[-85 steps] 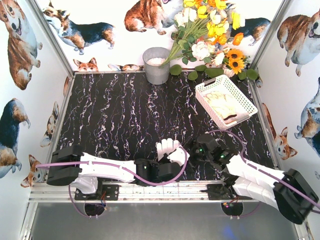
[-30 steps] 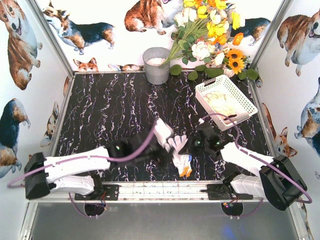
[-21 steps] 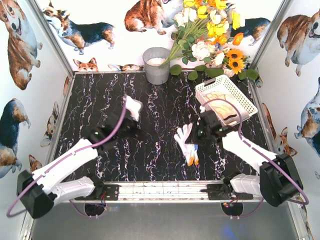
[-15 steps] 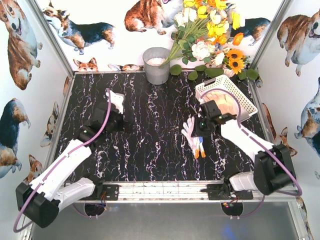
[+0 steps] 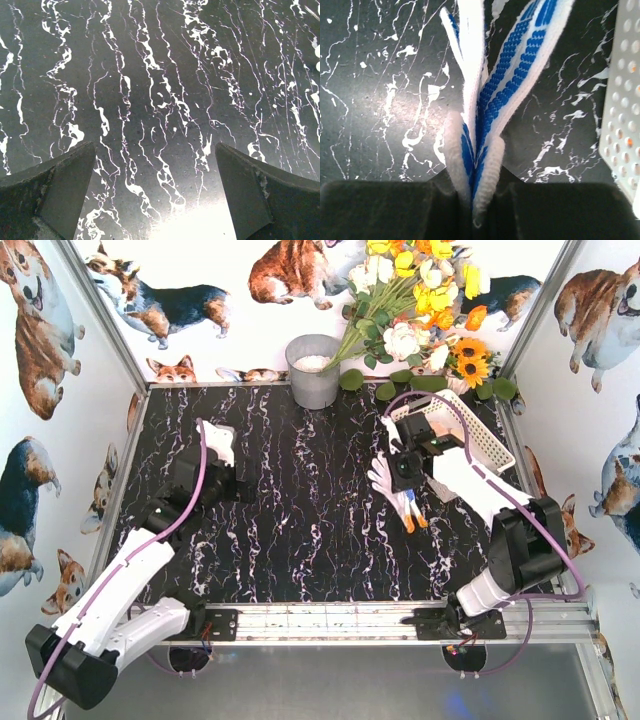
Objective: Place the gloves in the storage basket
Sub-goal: Place the glove in the bin.
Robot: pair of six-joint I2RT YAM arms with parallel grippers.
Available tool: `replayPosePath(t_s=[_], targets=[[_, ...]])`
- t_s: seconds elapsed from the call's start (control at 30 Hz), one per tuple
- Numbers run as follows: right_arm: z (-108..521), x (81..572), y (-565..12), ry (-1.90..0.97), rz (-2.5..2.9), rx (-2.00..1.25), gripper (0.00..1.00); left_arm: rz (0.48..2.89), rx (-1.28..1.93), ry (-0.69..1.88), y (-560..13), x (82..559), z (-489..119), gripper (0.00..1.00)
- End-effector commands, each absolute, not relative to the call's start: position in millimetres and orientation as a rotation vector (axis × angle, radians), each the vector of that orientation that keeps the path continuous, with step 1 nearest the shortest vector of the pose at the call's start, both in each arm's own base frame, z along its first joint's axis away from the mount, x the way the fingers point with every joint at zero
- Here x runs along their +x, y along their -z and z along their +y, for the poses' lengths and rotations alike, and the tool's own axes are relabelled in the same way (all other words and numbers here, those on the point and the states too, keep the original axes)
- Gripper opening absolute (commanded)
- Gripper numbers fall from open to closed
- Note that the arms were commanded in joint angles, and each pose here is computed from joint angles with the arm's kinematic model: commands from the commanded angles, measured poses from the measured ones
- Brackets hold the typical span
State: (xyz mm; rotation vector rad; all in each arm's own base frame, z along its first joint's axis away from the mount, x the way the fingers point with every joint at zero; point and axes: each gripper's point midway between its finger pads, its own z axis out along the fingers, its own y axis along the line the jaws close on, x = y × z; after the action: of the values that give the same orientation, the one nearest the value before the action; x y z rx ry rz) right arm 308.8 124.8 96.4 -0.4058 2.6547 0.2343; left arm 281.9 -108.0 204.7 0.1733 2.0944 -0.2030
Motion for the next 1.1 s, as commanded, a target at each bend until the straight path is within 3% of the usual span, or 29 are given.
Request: replayPosePath(t_s=[0.0,0.33,0.8,1.07], targets=[[116,336,-122,-0.181,2.563,-0.478,0.0,2.073,0.124,0.118,-209,284,-90,1.0],[92,363,-155,-0.237,2.491,-0.395,0.0,2.042,0.022,-0.047,-215,284,-58,1.0],[58,395,-180,-0.395,2.359,-0.255,0.0,2.087,0.026,-0.075,-203,288,-57,1.0],[40,412,-179,-0.323,2.346,-0.29,0.0,2.097,0.028,-0.083,-200,289,-56,1.0]])
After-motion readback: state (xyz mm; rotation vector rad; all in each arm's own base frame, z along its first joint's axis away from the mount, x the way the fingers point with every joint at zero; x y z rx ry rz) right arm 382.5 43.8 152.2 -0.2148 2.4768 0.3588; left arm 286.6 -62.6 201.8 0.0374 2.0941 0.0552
